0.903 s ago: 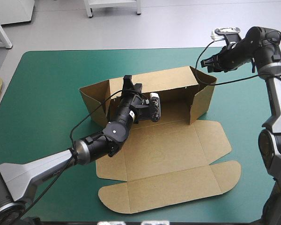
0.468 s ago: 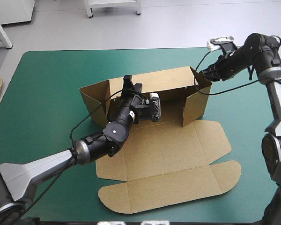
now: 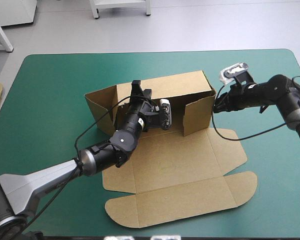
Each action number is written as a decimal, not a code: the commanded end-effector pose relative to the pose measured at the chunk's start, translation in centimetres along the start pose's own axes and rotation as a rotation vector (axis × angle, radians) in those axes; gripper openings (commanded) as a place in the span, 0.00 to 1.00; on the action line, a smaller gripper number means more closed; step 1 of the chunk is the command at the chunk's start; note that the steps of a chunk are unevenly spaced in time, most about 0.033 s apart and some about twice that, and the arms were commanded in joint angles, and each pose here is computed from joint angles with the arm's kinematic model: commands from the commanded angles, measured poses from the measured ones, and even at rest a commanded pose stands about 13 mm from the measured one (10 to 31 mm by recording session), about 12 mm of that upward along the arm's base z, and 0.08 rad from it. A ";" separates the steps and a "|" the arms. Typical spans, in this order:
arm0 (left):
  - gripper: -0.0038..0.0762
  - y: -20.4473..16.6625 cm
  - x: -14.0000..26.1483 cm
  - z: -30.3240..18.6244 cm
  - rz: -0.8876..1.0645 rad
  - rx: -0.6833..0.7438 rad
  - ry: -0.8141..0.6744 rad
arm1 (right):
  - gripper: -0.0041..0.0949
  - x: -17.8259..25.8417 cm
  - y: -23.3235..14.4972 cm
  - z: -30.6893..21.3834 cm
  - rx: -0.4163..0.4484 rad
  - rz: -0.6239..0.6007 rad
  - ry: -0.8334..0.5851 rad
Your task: Fold the box
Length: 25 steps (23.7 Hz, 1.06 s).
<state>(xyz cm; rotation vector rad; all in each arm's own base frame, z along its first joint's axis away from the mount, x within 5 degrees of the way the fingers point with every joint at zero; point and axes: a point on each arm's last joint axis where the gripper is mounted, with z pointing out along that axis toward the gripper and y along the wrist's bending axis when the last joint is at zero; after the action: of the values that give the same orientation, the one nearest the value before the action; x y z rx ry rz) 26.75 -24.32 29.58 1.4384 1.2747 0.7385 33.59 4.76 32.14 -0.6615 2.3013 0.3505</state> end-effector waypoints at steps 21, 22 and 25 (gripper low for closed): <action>0.04 2.3 0.2 -1.2 -0.048 -0.083 0.012 | 0.63 -1.4 2.7 -0.4 -0.073 -0.107 -0.283; 0.04 2.3 0.2 -1.2 -0.048 -0.083 0.012 | 0.63 -1.6 2.9 -0.3 -0.063 -0.106 -0.290; 0.04 2.3 0.2 -1.2 -0.048 -0.083 0.012 | 0.62 -2.0 3.4 -0.1 -0.044 -0.104 -0.309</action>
<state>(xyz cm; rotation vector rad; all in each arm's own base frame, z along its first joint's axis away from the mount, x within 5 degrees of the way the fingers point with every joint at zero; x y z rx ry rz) 26.80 -24.19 29.62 1.4258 1.2857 0.7496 33.10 7.80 31.24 -0.7699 2.0549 0.4406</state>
